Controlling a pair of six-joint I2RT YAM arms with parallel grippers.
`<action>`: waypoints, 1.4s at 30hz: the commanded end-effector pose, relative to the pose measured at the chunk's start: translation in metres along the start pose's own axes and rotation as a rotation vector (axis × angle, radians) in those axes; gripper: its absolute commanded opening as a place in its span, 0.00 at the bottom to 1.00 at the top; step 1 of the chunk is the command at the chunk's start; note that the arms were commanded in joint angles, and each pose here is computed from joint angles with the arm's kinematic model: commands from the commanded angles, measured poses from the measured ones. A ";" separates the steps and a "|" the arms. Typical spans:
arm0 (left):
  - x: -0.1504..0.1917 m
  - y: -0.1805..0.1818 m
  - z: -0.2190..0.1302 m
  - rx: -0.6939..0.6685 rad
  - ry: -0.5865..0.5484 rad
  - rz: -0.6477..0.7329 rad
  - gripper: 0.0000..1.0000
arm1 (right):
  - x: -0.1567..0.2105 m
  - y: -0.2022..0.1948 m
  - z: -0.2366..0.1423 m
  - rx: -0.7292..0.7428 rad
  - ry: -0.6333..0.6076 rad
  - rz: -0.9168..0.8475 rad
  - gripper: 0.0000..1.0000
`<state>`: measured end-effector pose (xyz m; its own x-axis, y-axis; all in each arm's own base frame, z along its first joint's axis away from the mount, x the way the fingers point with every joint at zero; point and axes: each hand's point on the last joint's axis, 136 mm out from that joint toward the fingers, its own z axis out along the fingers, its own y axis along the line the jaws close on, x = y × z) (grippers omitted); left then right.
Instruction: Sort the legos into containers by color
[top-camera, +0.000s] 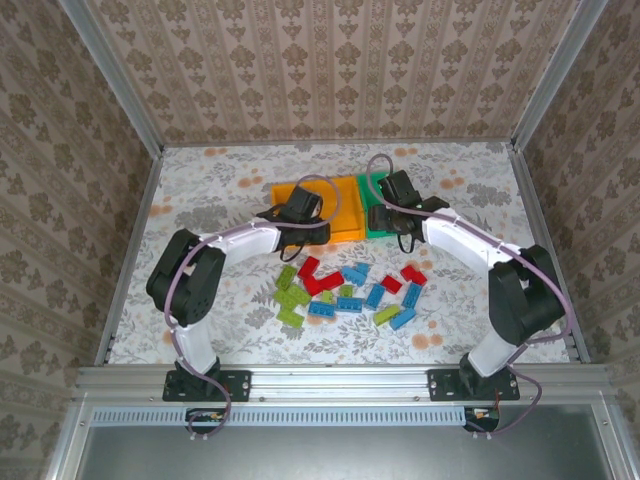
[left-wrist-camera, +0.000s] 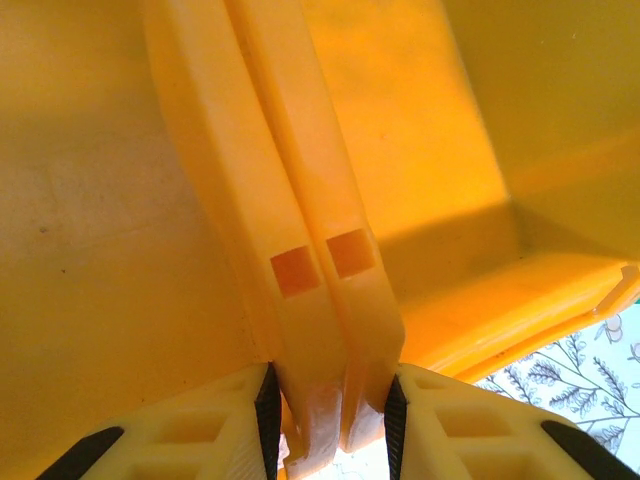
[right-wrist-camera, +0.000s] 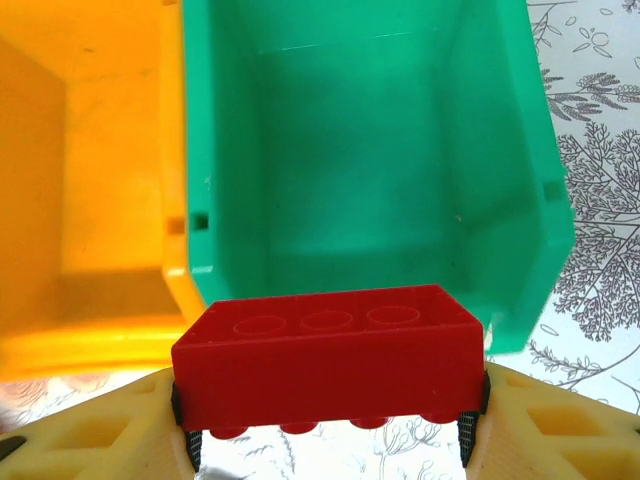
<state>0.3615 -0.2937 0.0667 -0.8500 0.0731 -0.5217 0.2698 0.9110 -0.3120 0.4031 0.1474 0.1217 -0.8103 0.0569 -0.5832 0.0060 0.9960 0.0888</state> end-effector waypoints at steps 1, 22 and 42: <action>0.051 0.009 0.007 -0.026 0.162 0.022 0.33 | -0.012 -0.008 0.007 0.051 -0.007 0.024 0.61; 0.056 -0.004 0.004 0.025 0.144 0.138 0.35 | 0.000 -0.030 0.026 0.154 0.073 0.003 0.76; 0.007 -0.030 -0.029 0.112 -0.072 0.219 1.00 | 0.115 -0.056 -0.042 0.092 0.282 -0.213 0.84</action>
<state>0.3342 -0.3029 0.0761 -0.7742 0.2287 -0.5902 0.4550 0.8493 -0.2677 0.3167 0.1078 0.0894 -0.8983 -0.1015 -0.4274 -0.0870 0.9948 -0.0534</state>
